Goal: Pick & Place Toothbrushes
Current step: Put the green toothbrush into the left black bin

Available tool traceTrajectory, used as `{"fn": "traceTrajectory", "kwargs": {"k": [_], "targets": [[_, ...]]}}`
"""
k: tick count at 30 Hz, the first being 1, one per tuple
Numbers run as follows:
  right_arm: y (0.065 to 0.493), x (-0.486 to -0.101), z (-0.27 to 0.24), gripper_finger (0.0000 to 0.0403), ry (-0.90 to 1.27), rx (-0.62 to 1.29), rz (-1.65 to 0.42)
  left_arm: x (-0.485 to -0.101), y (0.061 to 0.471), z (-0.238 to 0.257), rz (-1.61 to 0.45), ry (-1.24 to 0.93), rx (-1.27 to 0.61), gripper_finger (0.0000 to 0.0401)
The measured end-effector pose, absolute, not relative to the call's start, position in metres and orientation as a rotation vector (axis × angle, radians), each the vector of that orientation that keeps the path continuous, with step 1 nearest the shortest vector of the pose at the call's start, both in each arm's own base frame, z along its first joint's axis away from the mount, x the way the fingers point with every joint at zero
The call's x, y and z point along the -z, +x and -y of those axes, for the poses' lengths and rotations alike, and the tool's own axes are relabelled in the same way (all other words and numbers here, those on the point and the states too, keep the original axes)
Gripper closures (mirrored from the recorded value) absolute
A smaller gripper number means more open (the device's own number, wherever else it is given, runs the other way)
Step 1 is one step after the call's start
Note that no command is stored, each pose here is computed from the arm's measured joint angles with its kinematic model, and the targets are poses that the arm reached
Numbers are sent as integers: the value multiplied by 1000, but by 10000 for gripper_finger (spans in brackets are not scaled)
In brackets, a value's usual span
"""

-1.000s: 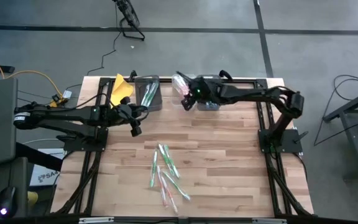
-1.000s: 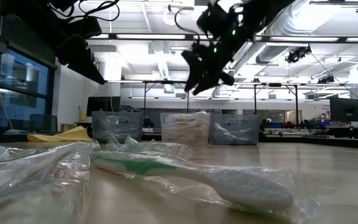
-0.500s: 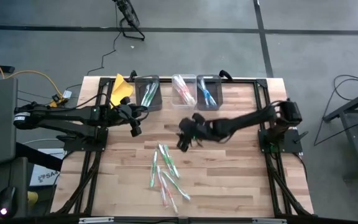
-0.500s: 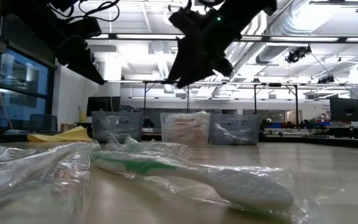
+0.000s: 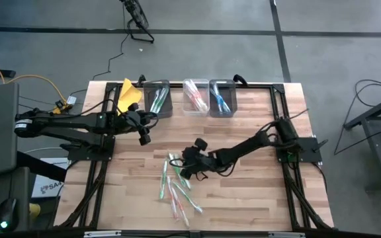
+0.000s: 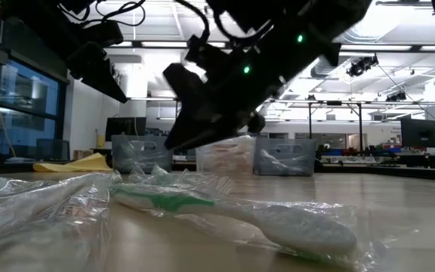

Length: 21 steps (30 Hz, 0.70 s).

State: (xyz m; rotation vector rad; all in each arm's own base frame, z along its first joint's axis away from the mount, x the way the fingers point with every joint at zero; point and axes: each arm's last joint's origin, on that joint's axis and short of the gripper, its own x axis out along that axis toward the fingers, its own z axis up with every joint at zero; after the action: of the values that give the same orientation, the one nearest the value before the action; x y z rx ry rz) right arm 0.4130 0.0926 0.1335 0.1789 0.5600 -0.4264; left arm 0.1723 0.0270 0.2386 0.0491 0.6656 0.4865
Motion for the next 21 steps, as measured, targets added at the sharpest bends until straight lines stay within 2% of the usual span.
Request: {"fn": "traceTrajectory", "kwargs": {"k": [9, 21], "targets": [[421, -104, -95, 247, 157, 409, -546, -238, 172, -27, -666, 47, -486, 247], [422, -104, -97, 247, 242, 328, -570, -239, 172, -27, -666, 46, -484, 247]]}}
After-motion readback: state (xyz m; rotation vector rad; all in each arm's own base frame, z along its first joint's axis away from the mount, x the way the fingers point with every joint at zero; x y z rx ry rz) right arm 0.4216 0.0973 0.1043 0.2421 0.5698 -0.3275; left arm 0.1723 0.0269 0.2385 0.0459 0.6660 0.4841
